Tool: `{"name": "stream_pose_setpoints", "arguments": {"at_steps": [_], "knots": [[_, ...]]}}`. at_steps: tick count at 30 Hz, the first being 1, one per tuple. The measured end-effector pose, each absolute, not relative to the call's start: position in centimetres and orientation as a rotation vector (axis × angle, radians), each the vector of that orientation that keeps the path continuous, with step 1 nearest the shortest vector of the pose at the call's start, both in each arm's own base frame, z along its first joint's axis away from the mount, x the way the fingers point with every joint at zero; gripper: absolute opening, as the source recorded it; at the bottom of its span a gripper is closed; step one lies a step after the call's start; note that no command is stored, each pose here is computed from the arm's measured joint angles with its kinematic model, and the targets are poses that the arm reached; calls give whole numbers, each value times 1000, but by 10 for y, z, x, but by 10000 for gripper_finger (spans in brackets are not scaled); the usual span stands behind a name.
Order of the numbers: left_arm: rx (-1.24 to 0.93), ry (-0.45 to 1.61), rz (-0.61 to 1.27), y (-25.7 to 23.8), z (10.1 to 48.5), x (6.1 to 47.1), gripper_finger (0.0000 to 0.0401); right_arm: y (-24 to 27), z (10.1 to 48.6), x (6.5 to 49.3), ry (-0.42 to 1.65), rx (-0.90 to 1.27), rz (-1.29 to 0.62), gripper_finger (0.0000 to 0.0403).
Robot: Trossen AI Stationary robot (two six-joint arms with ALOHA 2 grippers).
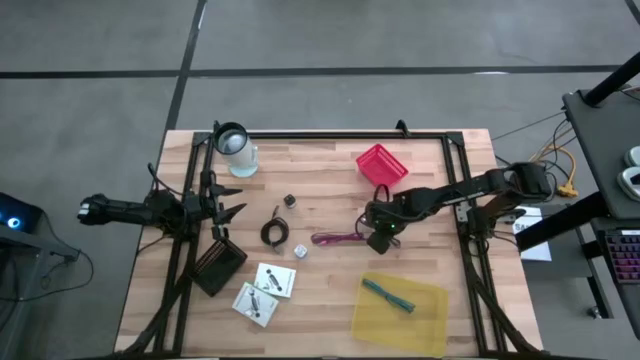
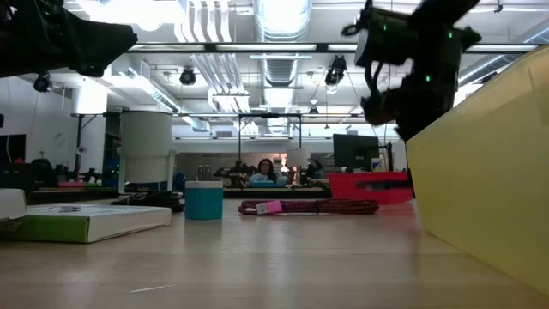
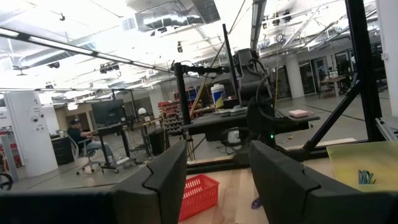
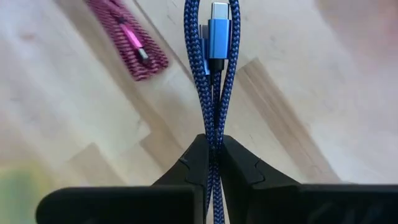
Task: Pick and place items into bin
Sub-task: Put the blue patterned charger cable into the yellow bin
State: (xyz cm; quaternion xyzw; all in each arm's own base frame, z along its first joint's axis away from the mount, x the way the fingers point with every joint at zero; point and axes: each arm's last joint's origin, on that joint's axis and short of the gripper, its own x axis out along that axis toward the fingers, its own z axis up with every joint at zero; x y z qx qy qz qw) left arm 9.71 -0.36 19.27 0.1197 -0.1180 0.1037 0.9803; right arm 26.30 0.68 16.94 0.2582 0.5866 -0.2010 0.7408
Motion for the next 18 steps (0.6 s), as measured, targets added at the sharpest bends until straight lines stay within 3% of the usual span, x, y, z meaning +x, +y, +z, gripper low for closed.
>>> {"name": "stream_pose_setpoints", "arguments": {"at_steps": [9,18], "knots": [[241,-237,209,-4,193,97,160,15,241,259,1258,538,-383,13],[241,-237,209,-4,193,97,160,71,267,248,1288,471,-28,13]]}}
